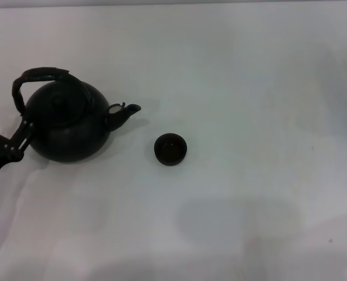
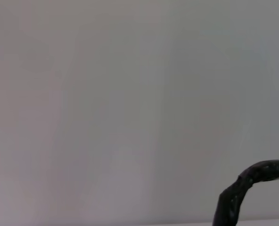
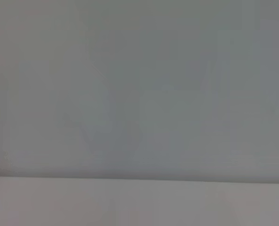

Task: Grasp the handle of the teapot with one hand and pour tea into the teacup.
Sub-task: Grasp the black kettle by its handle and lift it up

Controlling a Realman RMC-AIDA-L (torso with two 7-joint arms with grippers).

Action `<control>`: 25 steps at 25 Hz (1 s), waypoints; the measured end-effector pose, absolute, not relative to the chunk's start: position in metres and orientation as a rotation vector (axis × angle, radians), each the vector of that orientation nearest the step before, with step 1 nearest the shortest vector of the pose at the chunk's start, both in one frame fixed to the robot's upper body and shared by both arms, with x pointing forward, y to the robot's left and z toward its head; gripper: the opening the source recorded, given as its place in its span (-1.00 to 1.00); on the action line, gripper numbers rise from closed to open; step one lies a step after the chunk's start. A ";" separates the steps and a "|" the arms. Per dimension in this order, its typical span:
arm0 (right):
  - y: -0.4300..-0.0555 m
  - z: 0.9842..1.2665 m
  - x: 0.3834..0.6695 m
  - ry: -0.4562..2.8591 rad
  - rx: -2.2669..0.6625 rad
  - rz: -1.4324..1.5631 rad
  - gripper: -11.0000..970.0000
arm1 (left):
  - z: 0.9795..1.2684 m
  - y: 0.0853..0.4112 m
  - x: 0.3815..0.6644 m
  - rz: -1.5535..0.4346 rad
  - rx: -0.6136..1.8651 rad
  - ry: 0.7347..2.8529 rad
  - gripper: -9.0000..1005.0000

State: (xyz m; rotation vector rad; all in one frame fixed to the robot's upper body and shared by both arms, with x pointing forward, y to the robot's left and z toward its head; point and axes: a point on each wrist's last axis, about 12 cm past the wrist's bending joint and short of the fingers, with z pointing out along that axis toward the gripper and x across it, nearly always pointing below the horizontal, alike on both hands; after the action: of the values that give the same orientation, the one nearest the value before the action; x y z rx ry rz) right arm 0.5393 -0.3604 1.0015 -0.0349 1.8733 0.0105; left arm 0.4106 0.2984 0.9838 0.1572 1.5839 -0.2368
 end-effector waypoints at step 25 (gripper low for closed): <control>-0.360 1.005 0.543 1.861 -0.040 0.010 0.75 | 0.986 0.297 0.430 -0.171 0.210 1.584 0.11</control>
State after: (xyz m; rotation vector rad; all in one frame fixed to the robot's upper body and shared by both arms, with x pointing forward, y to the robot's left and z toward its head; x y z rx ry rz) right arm 0.5427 -0.3599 1.0045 -0.0399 1.8608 0.0104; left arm 0.4303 0.2968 0.9858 0.2101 1.5842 -0.1710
